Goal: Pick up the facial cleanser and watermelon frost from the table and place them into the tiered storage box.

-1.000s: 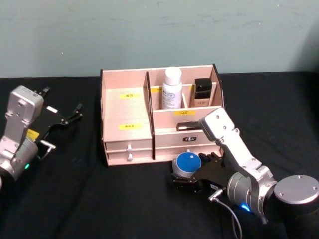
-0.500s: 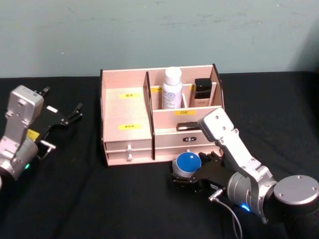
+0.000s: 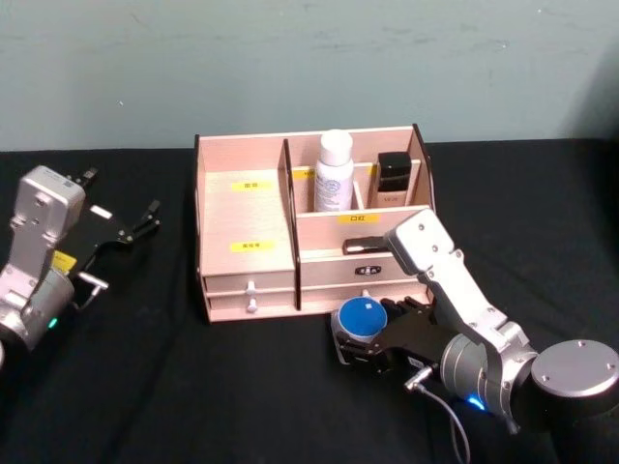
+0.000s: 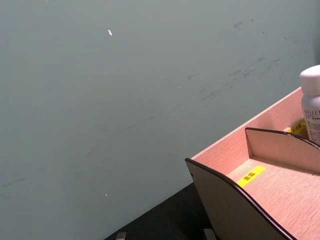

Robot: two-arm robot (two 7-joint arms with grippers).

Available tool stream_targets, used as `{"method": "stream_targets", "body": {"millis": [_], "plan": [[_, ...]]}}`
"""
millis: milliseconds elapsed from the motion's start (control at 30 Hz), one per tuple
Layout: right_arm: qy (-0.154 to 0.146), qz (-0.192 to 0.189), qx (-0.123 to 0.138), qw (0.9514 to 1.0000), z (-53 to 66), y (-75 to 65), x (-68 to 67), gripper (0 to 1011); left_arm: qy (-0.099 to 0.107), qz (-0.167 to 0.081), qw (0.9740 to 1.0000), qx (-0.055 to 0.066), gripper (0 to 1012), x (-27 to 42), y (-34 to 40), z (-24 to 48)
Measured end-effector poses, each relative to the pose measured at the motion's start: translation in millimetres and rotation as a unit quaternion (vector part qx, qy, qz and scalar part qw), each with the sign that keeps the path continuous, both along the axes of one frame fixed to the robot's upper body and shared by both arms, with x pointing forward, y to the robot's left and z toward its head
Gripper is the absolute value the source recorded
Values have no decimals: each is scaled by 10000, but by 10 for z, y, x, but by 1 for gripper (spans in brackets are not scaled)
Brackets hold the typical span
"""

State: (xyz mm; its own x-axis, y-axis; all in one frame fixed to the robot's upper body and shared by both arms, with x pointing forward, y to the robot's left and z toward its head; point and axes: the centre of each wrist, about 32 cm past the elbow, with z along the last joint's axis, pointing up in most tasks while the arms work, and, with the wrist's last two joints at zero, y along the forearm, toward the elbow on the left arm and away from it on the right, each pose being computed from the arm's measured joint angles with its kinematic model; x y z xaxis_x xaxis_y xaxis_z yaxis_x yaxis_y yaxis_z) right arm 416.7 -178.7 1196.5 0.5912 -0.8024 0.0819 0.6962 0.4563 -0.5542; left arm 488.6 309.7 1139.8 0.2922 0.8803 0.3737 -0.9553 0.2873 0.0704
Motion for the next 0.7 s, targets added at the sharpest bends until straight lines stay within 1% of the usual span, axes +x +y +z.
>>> {"method": "stream_targets", "body": {"millis": [33,67,133,200,700], "plan": [[0,0,1,10000,1,0,0,811,0,0,10000,0,1001,0,0,0],[-1,0,1,10000,1,0,0,795,0,0,10000,0,1001,0,0,0],[0,-1,3,10000,1,0,0,726,-1,0,10000,0,1001,0,0,0],[0,-1,3,10000,2,0,0,706,-1,0,10000,0,1001,0,0,0],[4,-2,7,10000,1,0,0,704,0,0,10000,0,1001,0,0,0]]}}
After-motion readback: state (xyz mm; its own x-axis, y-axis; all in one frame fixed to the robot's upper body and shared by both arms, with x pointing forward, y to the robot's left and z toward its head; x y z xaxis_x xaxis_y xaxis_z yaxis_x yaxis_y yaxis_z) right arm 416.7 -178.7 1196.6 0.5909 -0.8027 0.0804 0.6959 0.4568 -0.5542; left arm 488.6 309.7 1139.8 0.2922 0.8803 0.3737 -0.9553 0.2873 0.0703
